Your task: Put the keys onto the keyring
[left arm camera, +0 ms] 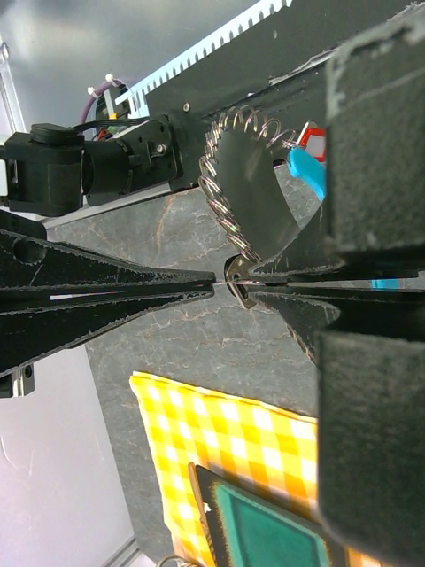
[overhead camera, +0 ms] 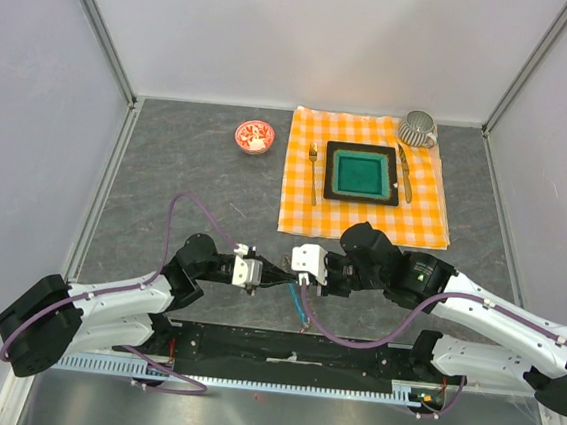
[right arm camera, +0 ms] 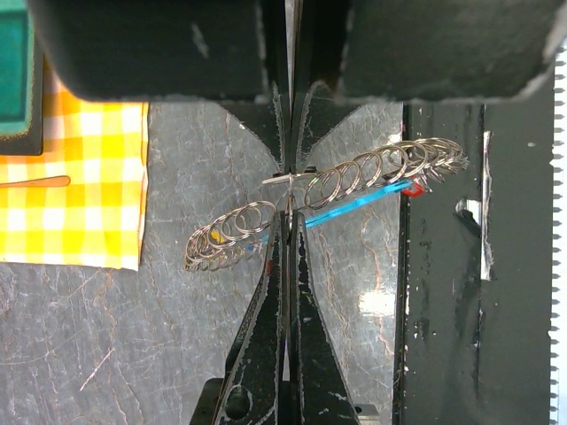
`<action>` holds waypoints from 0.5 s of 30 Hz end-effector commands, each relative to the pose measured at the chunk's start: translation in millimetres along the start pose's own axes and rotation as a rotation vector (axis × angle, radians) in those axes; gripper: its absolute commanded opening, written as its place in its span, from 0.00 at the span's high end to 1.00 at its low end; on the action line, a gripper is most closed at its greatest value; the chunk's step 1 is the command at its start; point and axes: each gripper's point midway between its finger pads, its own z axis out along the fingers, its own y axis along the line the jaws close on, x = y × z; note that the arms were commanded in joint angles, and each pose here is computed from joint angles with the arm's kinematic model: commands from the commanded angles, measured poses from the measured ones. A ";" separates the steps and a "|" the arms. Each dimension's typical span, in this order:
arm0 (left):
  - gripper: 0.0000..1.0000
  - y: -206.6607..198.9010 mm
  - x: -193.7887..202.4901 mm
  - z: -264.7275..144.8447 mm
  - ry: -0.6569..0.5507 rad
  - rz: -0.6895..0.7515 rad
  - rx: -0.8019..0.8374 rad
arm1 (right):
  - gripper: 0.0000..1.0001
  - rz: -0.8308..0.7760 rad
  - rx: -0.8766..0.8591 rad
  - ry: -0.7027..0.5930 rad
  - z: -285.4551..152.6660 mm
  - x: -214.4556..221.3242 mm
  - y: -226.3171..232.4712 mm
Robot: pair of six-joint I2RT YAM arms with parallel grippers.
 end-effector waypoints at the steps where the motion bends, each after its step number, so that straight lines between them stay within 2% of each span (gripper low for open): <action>1: 0.98 16.5 -42.0 7.7 -0.119 0.085 -0.030 | 1.00 -0.015 0.004 -0.117 -0.1 -28.4 -3.5; 15: 0.98 17.9 -40.1 7.9 -0.113 0.066 -0.042 | 1.00 0.015 0.022 -0.140 -0.3 -34.8 -6.8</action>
